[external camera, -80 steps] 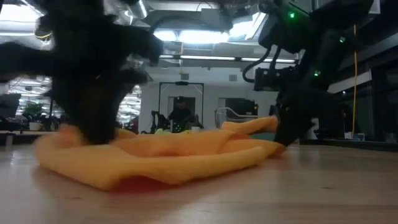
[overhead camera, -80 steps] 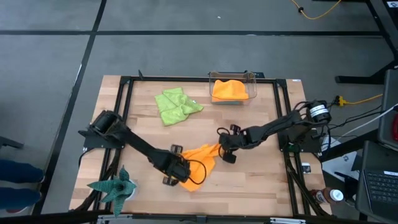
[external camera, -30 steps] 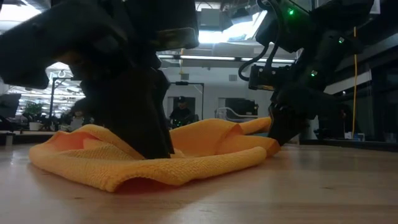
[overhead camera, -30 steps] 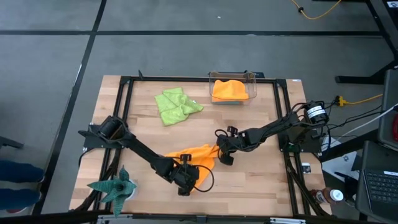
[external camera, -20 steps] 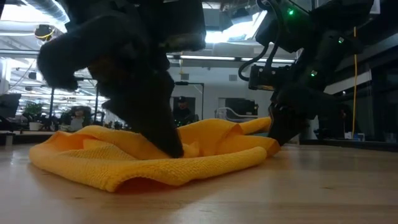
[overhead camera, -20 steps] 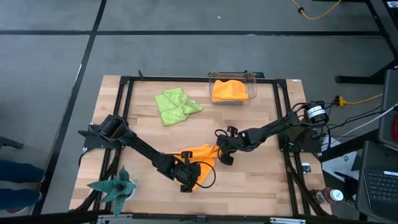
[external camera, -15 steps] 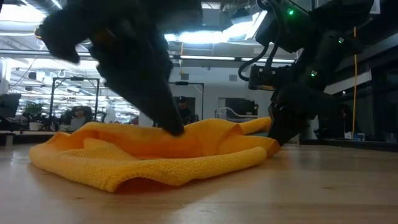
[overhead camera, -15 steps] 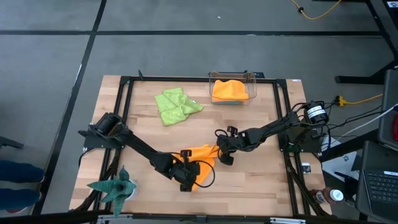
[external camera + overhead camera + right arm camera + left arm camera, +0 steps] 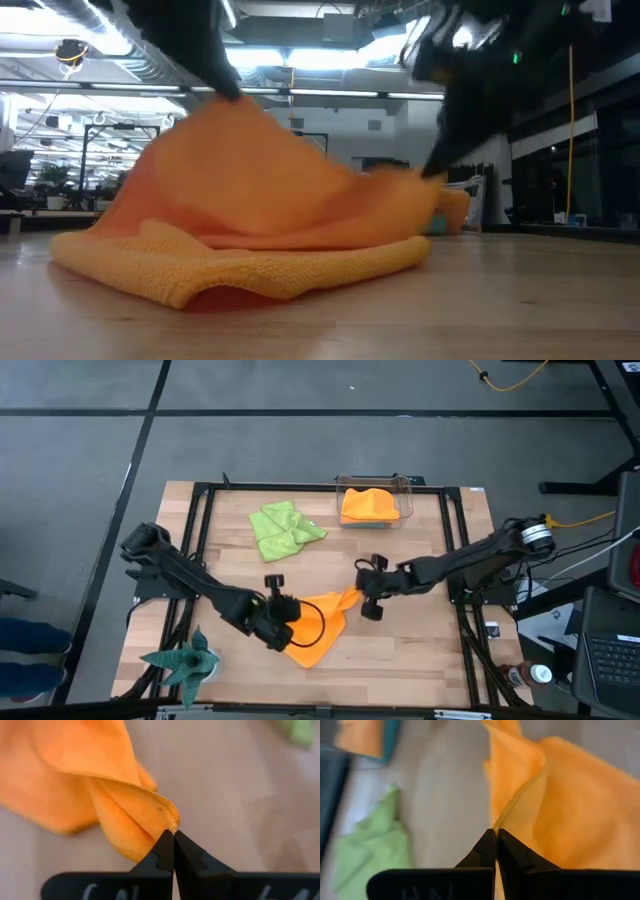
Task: Fold microfiber towels
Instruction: Fold the yellow microfiber cloth
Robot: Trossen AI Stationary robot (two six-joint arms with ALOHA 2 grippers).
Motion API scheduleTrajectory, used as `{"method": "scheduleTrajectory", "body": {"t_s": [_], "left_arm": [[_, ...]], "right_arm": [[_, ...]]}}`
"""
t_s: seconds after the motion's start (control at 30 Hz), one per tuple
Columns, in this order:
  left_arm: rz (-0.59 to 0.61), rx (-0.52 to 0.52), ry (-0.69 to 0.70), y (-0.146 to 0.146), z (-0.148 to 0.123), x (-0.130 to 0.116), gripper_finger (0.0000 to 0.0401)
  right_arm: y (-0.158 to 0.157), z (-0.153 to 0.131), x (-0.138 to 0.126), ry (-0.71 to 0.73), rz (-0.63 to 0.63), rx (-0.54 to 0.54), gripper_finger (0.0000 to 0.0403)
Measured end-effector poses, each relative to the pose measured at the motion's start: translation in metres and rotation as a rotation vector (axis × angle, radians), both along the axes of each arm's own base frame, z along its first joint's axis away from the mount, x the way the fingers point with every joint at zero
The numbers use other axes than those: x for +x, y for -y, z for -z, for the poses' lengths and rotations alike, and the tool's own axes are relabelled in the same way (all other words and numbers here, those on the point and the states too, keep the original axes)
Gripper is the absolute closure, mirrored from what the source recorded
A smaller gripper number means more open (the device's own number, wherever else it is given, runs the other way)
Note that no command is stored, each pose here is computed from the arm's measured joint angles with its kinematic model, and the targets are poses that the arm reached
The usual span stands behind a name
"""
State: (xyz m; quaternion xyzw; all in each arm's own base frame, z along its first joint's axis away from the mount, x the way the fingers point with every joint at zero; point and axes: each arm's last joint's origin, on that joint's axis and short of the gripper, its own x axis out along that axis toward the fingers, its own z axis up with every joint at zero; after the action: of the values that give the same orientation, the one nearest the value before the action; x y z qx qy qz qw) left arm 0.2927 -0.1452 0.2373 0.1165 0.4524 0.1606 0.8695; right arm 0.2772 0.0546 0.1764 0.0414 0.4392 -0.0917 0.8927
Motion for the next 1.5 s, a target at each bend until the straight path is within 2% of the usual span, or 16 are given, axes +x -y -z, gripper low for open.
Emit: {"method": "scheduleTrajectory", "body": {"t_s": [0.3,0.53,0.67,0.77,0.9,1.07,1.2,1.3,1.4,1.5], "left_arm": [[-0.066,0.18,0.095,-0.021,-0.045,-0.034,0.0401],[-0.07,0.154,0.312,-0.02,-0.084,-0.062,0.0401],[-0.057,0.211,0.395,-0.021,-0.103,-0.079,0.0401],[-0.085,0.281,0.441,-0.03,-0.117,-0.086,0.0401],[-0.119,0.391,0.426,-0.05,-0.133,-0.089,0.0401],[-0.185,0.469,0.406,-0.078,-0.165,-0.086,0.0401],[-0.157,0.4,0.468,-0.084,-0.19,-0.084,0.0401],[-0.093,0.321,0.491,-0.08,-0.192,-0.083,0.0401],[-0.045,0.218,0.485,-0.068,-0.176,-0.079,0.0401],[-0.002,0.11,0.432,-0.047,-0.144,-0.07,0.0401]], "right_arm": [[0.008,-0.073,-0.032,0.268,-0.038,-0.016,0.0401],[0.011,-0.118,-0.068,0.475,-0.083,-0.003,0.0401],[0.012,-0.146,-0.085,0.587,-0.134,-0.041,0.0401],[0.016,-0.169,-0.09,0.653,-0.104,-0.146,0.0402],[0.026,-0.193,-0.09,0.679,-0.033,-0.327,0.0402],[0.041,-0.222,-0.086,0.707,0.033,-0.41,0.0402],[0.044,-0.236,-0.084,0.673,0.03,-0.409,0.0402],[0.04,-0.233,-0.079,0.635,0.011,-0.363,0.0402],[0.032,-0.214,-0.073,0.552,-0.04,-0.27,0.0403],[0.018,-0.181,-0.066,0.428,-0.092,-0.162,0.0403]]}}
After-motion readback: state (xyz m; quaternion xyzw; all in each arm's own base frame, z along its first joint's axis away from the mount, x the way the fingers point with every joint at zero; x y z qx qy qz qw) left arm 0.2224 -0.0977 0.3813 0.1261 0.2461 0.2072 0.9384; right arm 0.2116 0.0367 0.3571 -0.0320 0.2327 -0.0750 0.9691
